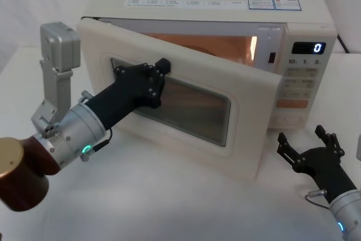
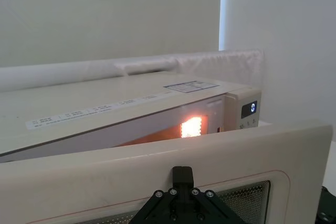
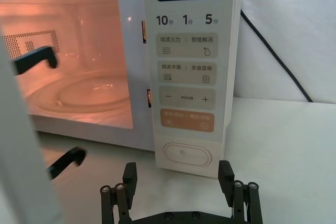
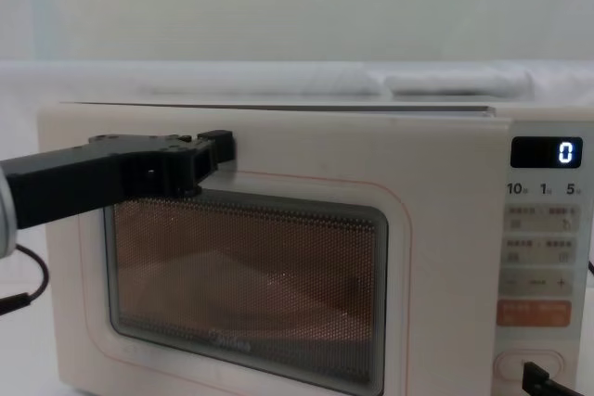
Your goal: Press the button to open the microwave door with one hand; close the microwave door with the other hand.
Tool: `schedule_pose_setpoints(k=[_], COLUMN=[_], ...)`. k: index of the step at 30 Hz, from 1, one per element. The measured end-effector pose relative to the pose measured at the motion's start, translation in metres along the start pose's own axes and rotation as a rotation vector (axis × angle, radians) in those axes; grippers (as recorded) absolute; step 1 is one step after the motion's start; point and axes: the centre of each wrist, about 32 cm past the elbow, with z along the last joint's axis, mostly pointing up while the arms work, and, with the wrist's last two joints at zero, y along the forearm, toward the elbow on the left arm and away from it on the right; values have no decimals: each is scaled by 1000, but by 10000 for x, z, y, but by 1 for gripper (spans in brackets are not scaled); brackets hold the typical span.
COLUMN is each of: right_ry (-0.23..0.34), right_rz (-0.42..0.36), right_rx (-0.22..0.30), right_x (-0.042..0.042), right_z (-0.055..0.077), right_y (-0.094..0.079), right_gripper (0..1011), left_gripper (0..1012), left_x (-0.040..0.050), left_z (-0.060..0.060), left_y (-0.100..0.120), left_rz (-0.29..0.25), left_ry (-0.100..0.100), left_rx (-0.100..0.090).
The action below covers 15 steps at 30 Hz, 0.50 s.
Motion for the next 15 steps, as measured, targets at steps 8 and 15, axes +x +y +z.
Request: schedule_pose_setpoints(k=[8, 15], right_ry=[0, 0], right_rz=[0, 0], right_rx=[0, 0], right_x=[0, 0], right_z=[0, 0], right_y=[0, 0], right_gripper=[1002, 1002], left_gripper=[0, 0], left_x=[29, 50], left_z=[-25, -51], left_y=[-121, -222], left_rz=[8, 28], left_ry=[7, 10], left_rx=[3, 11])
